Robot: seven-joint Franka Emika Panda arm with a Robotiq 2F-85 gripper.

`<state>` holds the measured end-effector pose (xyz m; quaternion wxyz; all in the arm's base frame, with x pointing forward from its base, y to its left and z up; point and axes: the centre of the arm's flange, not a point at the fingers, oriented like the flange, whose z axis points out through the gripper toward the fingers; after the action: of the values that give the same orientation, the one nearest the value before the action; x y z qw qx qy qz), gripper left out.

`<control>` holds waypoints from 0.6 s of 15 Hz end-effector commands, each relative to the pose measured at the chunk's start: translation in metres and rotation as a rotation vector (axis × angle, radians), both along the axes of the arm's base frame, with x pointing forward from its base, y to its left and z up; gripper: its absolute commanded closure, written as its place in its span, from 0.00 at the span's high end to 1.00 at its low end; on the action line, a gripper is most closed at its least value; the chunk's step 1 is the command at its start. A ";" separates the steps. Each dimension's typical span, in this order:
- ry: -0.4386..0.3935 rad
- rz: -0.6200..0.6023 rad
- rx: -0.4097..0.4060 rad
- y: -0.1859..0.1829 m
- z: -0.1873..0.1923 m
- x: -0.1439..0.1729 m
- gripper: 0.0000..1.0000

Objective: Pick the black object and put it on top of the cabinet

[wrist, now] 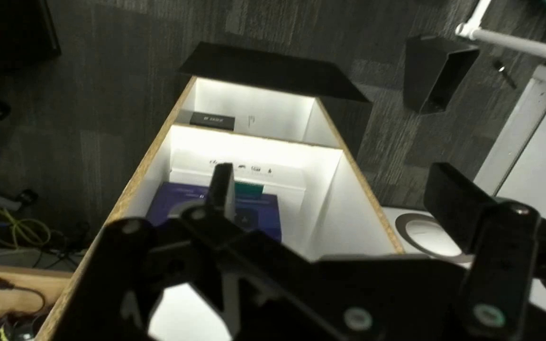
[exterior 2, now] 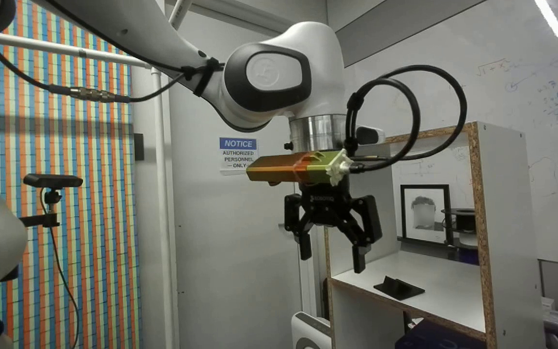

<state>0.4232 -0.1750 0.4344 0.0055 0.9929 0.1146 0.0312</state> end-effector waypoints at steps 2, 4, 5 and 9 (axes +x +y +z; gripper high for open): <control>-0.196 -0.043 -0.018 -0.005 -0.019 0.047 1.00; -0.283 -0.089 0.000 -0.001 -0.035 0.064 1.00; -0.321 -0.110 0.008 0.001 -0.042 0.071 1.00; -0.400 -0.179 0.044 0.013 -0.075 0.096 1.00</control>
<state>0.4932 -0.1646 0.3798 0.0134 0.9795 0.0326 0.1985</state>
